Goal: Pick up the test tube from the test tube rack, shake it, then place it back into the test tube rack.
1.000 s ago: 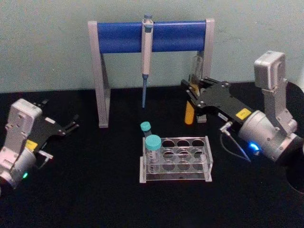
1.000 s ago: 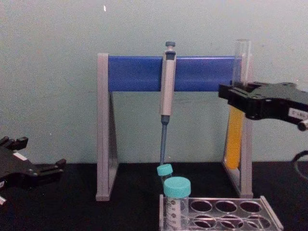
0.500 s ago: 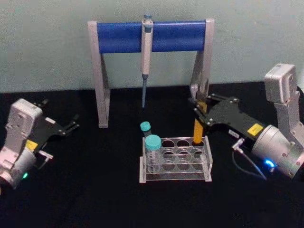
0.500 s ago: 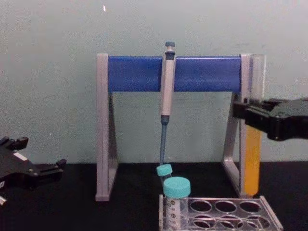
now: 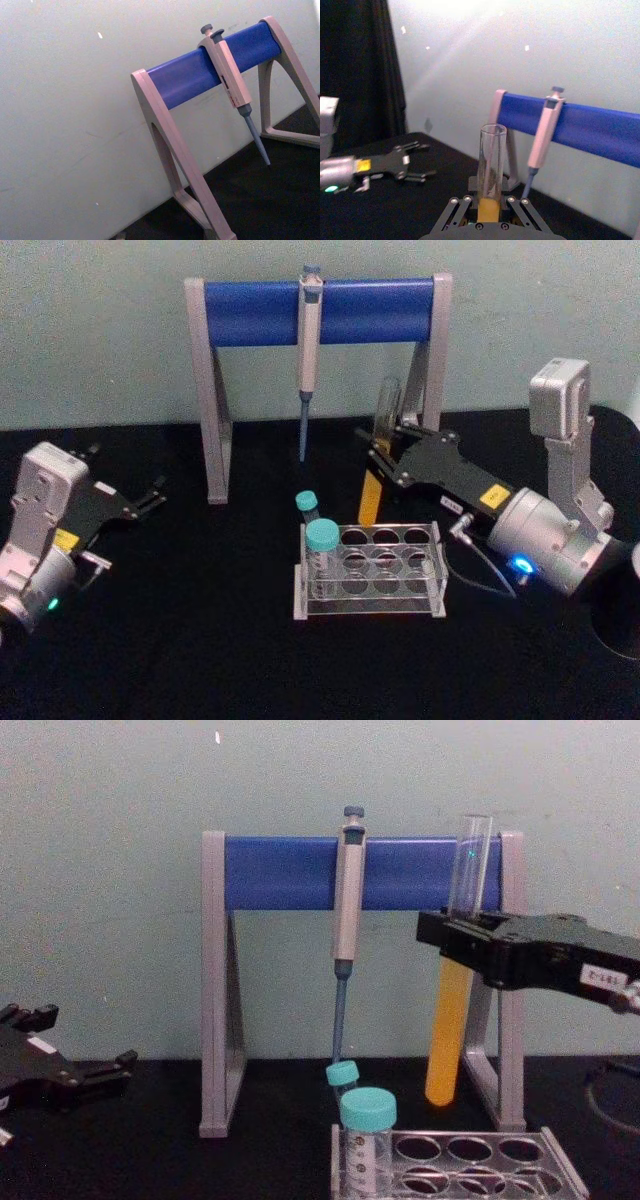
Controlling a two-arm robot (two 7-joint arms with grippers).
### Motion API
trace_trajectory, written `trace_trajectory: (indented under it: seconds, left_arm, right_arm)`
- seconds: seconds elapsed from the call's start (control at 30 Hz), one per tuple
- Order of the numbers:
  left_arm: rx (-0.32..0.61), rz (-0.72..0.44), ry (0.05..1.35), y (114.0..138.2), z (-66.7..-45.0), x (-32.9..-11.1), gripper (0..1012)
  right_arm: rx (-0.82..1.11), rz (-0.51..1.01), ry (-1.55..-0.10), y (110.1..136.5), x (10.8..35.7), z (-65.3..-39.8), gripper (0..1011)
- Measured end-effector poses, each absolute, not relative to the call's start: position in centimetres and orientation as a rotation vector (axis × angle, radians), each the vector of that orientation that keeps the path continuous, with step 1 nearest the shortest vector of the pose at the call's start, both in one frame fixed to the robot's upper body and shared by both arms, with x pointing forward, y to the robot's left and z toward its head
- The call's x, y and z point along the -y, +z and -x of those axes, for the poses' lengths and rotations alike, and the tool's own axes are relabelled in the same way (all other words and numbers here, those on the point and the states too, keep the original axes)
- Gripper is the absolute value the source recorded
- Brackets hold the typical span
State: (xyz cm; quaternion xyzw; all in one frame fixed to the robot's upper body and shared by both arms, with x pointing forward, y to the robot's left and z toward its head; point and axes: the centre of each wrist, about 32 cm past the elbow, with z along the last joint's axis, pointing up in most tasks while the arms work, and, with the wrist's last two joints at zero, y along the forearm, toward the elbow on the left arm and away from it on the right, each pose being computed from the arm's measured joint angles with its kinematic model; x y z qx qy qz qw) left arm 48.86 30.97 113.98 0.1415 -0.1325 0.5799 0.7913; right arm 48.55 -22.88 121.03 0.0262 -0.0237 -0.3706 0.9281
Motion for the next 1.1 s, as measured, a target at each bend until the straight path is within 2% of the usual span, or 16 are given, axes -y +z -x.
trace_trajectory:
  seconds: [0.43,1.1]
  left_arm:
    - [0.285,-0.304,1.248,114.0,-48.9,-31.0,1001]
    - [0.285,-0.304,1.248,114.0,-48.9,-31.0,1001]
  right_arm:
    - [0.094,-0.091,-0.908,120.3,22.5,-50.2,229]
    - [0.119,-0.019,-0.965,120.8,24.8,-48.6,229]
